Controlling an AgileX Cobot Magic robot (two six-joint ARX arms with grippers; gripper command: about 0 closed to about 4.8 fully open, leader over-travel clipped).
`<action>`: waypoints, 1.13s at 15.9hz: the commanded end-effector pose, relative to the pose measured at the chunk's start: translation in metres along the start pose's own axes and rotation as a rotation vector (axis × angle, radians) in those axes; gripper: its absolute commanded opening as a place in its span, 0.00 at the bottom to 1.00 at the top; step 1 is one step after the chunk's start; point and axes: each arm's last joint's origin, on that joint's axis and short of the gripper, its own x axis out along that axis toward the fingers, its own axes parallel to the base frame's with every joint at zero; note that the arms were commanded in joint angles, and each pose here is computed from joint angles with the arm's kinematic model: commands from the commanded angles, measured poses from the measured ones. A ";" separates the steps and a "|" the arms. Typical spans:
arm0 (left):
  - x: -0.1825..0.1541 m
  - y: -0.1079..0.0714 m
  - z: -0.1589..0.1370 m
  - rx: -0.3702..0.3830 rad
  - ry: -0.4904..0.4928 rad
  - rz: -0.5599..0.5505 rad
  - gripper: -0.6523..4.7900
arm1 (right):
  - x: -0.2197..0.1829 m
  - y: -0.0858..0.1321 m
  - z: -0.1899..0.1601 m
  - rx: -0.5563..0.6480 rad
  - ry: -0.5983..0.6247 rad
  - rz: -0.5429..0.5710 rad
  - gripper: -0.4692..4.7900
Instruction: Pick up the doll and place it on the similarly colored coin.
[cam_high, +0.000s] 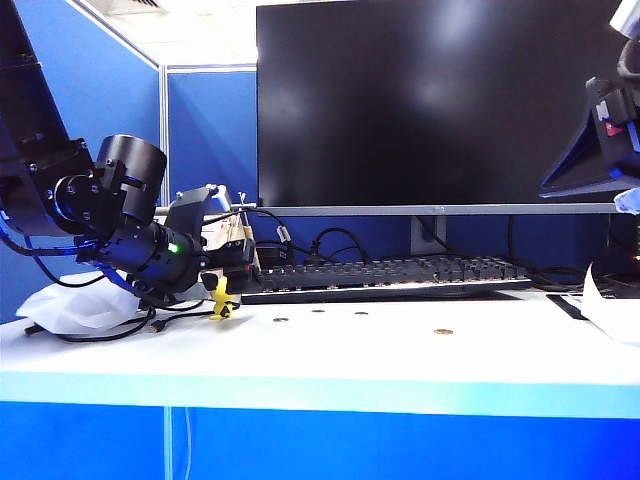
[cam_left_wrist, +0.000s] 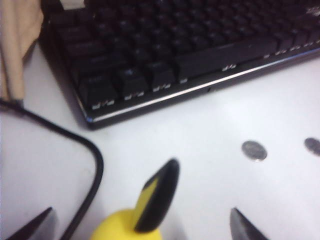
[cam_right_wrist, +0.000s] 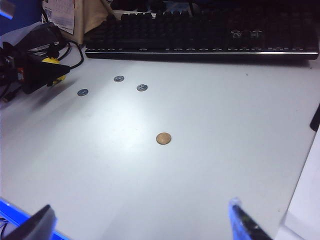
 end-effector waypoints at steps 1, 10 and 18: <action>0.000 0.000 0.000 -0.001 0.009 0.006 0.99 | 0.000 -0.002 0.004 0.000 -0.026 -0.011 1.00; 0.000 0.001 0.003 0.008 -0.020 0.032 0.44 | -0.001 -0.006 0.004 0.007 -0.027 -0.031 0.99; 0.000 0.001 0.003 0.007 -0.019 0.029 0.23 | -0.001 -0.006 0.004 0.007 -0.027 -0.031 0.99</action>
